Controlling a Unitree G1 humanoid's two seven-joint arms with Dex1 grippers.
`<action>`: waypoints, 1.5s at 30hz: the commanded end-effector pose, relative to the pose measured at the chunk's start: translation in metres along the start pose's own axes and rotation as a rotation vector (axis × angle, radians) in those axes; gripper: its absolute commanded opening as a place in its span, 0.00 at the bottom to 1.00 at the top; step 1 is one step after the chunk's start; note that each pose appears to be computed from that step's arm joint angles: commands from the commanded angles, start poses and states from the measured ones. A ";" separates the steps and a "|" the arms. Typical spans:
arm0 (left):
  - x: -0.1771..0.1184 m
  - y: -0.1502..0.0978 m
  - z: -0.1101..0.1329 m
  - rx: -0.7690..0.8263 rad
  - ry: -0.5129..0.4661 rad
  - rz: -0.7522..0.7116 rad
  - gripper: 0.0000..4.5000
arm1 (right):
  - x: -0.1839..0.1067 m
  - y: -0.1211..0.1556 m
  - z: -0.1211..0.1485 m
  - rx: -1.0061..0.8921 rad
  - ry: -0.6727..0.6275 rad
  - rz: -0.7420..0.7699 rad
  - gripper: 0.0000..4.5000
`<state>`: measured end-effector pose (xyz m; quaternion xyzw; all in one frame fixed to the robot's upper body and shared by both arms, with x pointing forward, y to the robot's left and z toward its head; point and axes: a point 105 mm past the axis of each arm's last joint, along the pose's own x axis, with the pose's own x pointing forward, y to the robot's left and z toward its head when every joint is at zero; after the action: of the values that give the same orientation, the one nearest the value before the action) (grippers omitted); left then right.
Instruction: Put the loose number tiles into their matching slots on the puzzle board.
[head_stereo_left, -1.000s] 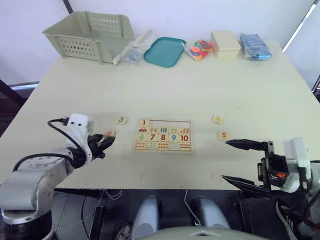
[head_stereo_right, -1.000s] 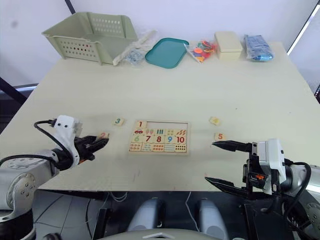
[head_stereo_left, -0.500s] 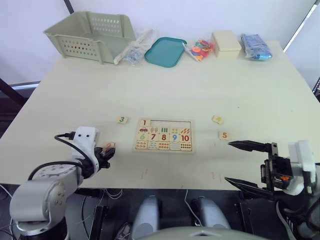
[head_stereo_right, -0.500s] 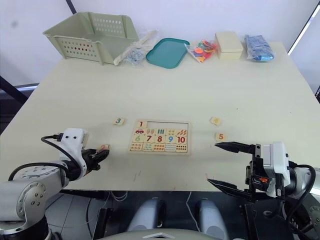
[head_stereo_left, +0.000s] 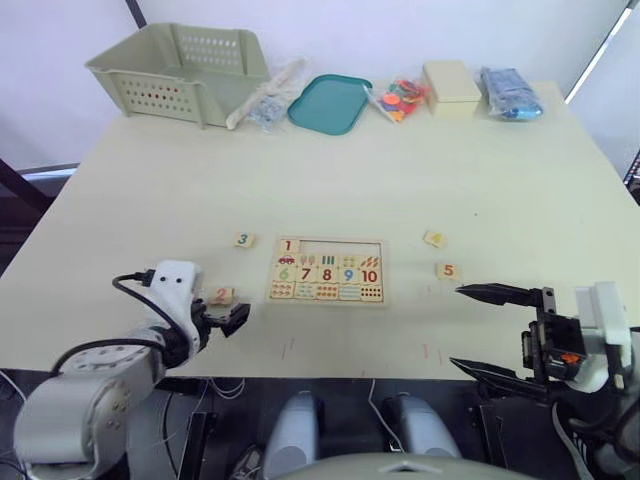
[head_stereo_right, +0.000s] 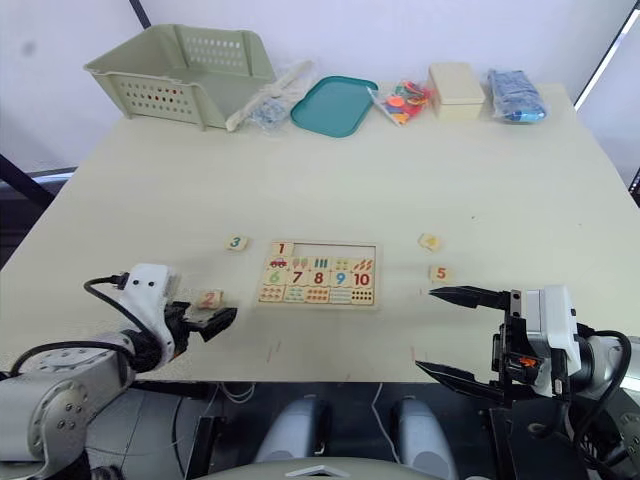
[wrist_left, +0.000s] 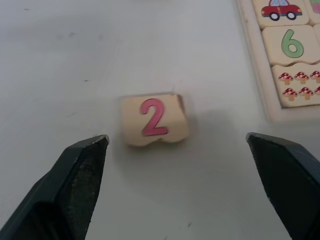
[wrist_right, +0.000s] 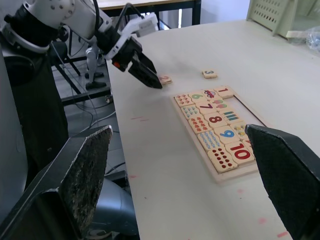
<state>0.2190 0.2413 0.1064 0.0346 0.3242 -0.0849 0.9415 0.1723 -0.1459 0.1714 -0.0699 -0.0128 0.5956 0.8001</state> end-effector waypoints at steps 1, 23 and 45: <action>-0.025 0.007 0.013 0.072 -0.037 -0.113 0.99 | 0.002 0.002 0.009 -0.020 -0.033 0.017 1.00; -0.012 0.064 0.047 0.839 0.096 -0.785 0.99 | 0.010 0.012 0.022 -0.014 -0.047 0.048 1.00; 0.035 0.063 0.045 1.037 0.106 -0.842 0.58 | 0.013 0.014 0.020 -0.028 -0.037 0.018 1.00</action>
<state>0.2857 0.2923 0.1161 0.3486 0.2773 -0.5783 0.6835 0.1647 -0.1316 0.1819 -0.0590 -0.0168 0.5972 0.7997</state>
